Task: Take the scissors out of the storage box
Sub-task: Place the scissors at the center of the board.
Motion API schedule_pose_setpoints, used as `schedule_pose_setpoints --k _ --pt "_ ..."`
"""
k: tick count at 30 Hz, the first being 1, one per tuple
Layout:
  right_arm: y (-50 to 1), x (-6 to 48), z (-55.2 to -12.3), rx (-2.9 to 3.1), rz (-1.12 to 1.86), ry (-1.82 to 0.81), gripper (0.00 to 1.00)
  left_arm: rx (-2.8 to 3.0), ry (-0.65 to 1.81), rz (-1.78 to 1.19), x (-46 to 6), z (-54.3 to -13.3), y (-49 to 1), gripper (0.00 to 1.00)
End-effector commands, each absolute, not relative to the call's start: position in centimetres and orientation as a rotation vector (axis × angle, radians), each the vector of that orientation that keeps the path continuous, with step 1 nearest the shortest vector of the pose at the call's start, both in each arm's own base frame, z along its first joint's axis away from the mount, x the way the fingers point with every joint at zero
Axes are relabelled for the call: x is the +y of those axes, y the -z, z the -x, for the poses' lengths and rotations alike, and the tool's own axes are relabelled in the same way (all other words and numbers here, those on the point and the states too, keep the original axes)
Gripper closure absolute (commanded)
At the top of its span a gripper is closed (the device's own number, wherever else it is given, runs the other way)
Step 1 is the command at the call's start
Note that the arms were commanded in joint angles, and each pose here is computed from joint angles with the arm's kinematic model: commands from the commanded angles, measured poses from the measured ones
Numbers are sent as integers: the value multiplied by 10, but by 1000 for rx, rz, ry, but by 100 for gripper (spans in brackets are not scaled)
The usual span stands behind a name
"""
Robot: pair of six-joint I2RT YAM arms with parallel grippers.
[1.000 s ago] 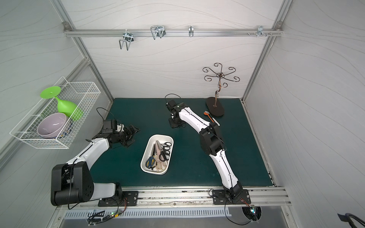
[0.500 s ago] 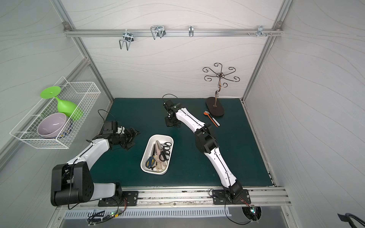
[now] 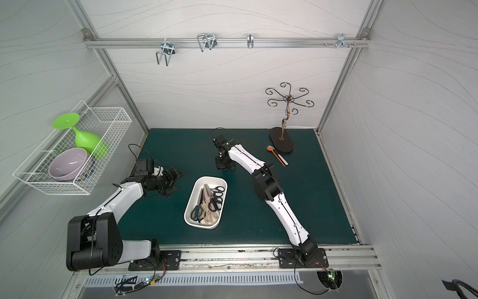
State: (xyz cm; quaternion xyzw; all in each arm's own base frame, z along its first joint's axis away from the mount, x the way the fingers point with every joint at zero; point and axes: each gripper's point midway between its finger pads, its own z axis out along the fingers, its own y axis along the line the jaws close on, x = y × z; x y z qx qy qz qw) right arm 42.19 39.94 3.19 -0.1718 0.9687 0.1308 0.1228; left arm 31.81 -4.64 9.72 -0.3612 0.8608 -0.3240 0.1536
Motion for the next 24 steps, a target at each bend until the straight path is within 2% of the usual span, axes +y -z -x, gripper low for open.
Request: schedule_pose_setpoints --k 1,10,18,20,24 --pt "-24 407 -421 2827 494 -403 100 2461 933 1000 -48 -318 -104 10" --pt "-2 403 -415 2881 475 -377 100 2466 931 1002 -48 -317 -103 10" --pt "-4 404 -412 2889 479 -398 86 2469 929 995 -48 -315 -103 10" --pt "-12 405 -414 2871 479 -414 79 2472 926 995 -48 -314 -103 10" --pt "-34 412 -418 2817 489 -462 74 2468 929 994 -48 -316 -104 10"
